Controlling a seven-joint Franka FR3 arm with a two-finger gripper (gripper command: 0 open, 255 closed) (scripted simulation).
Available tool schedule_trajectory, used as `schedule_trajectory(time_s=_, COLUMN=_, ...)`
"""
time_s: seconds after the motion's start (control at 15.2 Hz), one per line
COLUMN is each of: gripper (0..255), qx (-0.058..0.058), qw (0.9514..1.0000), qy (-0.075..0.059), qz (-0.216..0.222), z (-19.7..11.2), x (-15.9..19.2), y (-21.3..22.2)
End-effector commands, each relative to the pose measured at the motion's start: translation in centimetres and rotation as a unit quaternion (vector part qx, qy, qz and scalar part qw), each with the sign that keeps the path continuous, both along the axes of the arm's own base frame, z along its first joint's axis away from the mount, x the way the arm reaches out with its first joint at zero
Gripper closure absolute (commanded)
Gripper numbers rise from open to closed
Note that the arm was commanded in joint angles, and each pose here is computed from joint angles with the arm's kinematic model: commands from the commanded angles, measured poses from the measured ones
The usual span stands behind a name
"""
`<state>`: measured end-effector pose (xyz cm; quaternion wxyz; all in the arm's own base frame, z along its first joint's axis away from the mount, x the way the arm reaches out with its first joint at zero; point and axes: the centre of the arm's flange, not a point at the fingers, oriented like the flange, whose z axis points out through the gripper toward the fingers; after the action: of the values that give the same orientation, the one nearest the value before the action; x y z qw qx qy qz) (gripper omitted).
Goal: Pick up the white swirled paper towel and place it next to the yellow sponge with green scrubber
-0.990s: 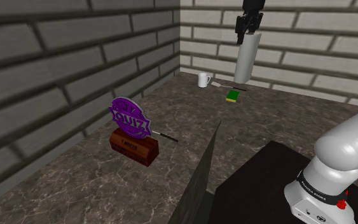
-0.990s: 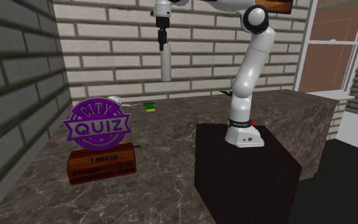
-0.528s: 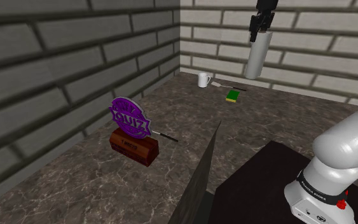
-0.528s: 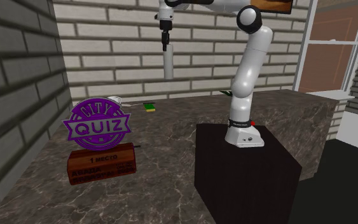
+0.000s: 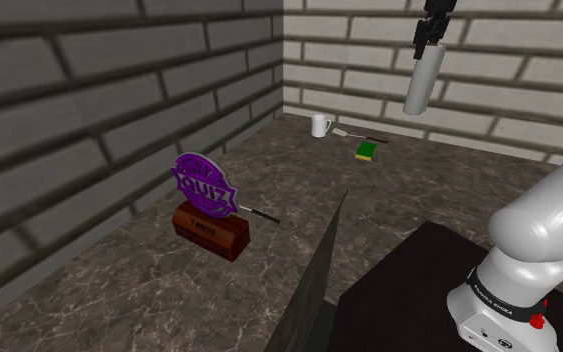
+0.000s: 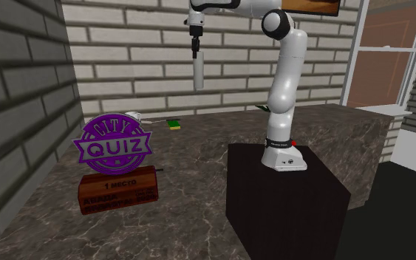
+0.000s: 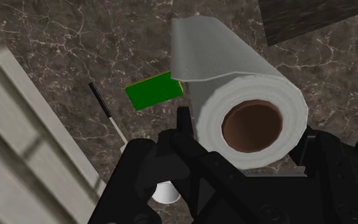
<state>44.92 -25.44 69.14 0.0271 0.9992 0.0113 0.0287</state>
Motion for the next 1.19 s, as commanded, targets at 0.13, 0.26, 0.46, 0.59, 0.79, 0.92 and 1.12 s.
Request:
schedule_trajectory(time_s=0.13, gripper=255, qx=0.0, qw=1.0, qy=0.0, qz=0.001, z=-0.6, x=0.0, y=-3.8)
schedule_trajectory(time_s=0.26, gripper=255, qx=0.0, qw=1.0, qy=0.0, qz=0.001, z=-1.7, x=0.0, y=-3.8)
schedule_trajectory(time_s=0.46, gripper=255, qx=0.0, qw=1.0, qy=0.0, qz=0.001, z=-3.3, x=0.0, y=-3.8)
schedule_trajectory(time_s=0.59, gripper=255, qx=0.0, qw=1.0, qy=0.0, qz=0.001, z=-4.3, x=0.0, y=-3.8)
schedule_trajectory(time_s=0.79, gripper=255, qx=0.0, qw=1.0, qy=0.0, qz=0.001, z=-5.9, x=0.0, y=-3.8)
schedule_trajectory(time_s=0.92, gripper=255, qx=0.0, qw=1.0, qy=0.0, qz=0.001, z=-7.0, x=0.0, y=-3.8)
schedule_trajectory(time_s=1.12, gripper=255, qx=0.0, qw=1.0, qy=0.0, qz=0.001, z=-8.5, x=0.0, y=-3.8)
